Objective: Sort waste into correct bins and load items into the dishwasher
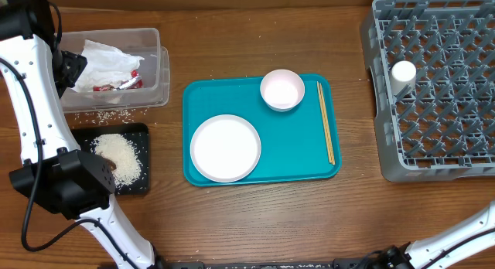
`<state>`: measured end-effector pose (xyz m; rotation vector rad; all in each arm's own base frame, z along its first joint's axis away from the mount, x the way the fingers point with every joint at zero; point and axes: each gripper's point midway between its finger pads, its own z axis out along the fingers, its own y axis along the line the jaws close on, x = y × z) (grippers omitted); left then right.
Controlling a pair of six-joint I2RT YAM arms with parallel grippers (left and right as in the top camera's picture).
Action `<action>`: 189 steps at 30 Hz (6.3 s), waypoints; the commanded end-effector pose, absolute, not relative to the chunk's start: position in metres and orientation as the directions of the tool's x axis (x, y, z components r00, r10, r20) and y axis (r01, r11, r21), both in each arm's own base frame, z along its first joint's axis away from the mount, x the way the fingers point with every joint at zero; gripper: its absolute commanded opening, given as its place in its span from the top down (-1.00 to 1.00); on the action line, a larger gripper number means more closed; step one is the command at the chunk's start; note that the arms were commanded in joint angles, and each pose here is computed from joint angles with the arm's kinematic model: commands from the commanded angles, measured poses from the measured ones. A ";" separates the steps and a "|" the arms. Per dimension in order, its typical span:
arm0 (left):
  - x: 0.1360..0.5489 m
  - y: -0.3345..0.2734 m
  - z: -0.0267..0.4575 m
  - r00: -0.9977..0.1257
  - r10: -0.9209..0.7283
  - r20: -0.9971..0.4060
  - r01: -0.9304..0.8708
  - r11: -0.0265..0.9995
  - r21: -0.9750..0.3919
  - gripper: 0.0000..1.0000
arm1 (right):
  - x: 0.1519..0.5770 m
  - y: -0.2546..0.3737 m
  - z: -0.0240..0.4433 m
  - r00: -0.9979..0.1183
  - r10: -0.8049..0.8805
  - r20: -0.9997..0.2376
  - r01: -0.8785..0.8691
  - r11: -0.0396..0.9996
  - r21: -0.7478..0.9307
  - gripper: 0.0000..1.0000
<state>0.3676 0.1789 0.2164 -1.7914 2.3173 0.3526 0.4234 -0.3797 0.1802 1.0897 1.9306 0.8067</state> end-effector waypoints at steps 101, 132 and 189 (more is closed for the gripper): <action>0.366 0.176 0.224 -0.241 -0.920 -0.309 -0.970 0.235 0.057 -1.00 | 0.401 -0.382 0.220 -0.357 0.902 -0.243 0.176 0.320 0.931 0.88; 0.366 0.176 0.224 -0.241 -0.920 -0.309 -0.970 0.236 0.057 -1.00 | 0.406 -0.404 0.161 -0.288 0.942 -0.173 0.365 0.275 0.889 0.81; 0.366 0.176 0.224 -0.241 -0.920 -0.309 -0.970 0.236 0.057 -0.99 | 0.402 0.046 0.183 -0.986 0.166 0.010 0.160 0.929 0.333 -1.00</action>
